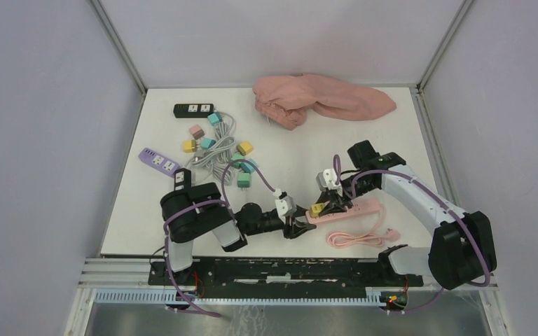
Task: Pull the plug off the socket
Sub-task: Remove the plug from the socket.
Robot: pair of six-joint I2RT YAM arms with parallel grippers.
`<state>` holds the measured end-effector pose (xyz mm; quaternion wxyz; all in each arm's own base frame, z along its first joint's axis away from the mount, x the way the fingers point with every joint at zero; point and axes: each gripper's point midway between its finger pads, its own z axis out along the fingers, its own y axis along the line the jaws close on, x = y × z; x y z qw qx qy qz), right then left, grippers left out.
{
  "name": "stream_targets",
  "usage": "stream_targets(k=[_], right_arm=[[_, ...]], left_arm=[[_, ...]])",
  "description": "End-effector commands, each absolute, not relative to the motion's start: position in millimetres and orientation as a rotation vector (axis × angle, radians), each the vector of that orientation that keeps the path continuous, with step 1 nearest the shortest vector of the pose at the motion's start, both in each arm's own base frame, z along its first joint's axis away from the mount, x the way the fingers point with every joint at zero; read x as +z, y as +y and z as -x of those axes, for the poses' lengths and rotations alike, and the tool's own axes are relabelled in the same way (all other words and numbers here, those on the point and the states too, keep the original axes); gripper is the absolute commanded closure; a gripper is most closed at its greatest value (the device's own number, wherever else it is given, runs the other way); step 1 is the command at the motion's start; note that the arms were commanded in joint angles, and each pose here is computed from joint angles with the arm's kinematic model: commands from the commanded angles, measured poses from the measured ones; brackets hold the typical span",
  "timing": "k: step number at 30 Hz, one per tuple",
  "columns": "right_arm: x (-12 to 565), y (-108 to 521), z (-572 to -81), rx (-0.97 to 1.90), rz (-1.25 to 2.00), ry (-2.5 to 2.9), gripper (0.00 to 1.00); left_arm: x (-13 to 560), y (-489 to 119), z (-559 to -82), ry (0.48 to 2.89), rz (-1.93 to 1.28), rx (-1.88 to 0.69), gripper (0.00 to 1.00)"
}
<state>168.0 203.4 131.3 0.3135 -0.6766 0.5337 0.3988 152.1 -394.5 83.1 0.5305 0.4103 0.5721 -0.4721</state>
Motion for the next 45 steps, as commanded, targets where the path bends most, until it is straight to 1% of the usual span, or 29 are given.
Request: stream_targets(k=[1,4,7,10,14,18,21,24,26,28,31,33,36,39,43,45], right_arm=[[155.8,218.4,-127.8,1.249,1.795,1.180,1.00],[153.4,234.0,-117.4,1.311,1.825,1.154,1.00],[159.9,246.6,-130.8,1.354,1.728,1.238,1.00],[166.6,244.9,-153.8,1.303,1.659,1.317,1.00],[157.8,221.6,-175.7,1.131,1.661,1.408,1.00],[149.8,204.7,-156.5,1.076,1.808,1.309,1.00],[158.6,212.2,-123.2,1.234,1.828,1.145,1.00],[155.3,230.0,-108.1,1.321,1.876,1.106,1.00],[159.5,244.1,-110.8,1.381,1.819,1.136,1.00],[171.0,252.8,-128.3,1.422,1.707,1.219,1.00],[181.3,239.0,-158.5,1.406,1.564,1.303,1.00],[174.5,224.5,-166.9,1.353,1.552,1.360,1.00],[157.5,206.4,-162.3,1.260,1.667,1.385,1.00],[154.6,205.4,-144.4,1.289,1.730,1.329,1.00],[144.5,234.9,-121.3,1.308,1.840,1.238,1.00],[151.2,256.0,-133.4,1.319,1.730,1.294,1.00]], left_arm=[[66.8,-384.3,-158.2,1.457,-0.944,-1.100,0.97],[66.1,-385.2,-157.9,1.458,-0.946,-1.103,0.97],[63.3,-384.3,-158.2,1.470,-0.947,-1.097,0.97],[61.5,-383.3,-159.1,1.475,-0.945,-1.090,0.97],[60.6,-383.2,-159.4,1.475,-0.947,-1.089,0.97],[61.7,-382.1,-159.7,1.475,-0.942,-1.097,0.97],[62.3,-380.9,-161.4,1.481,-0.926,-1.107,0.97],[63.4,-383.4,-161.5,1.481,-0.924,-1.125,0.97],[61.0,-385.4,-161.3,1.493,-0.931,-1.128,0.97],[55.3,-384.2,-162.7,1.520,-0.935,-1.110,0.97],[48.4,-377.9,-167.5,1.546,-0.924,-1.071,0.97],[44.6,-374.9,-169.8,1.561,-0.918,-1.063,0.97],[40.7,-371.9,-173.4,1.576,-0.913,-1.059,0.97],[37.9,-368.2,-177.1,1.589,-0.910,-1.044,0.97],[30.9,-368.8,-179.1,1.613,-0.923,-1.032,0.97],[28.2,-370.8,-178.4,1.624,-0.929,-1.040,0.97]])
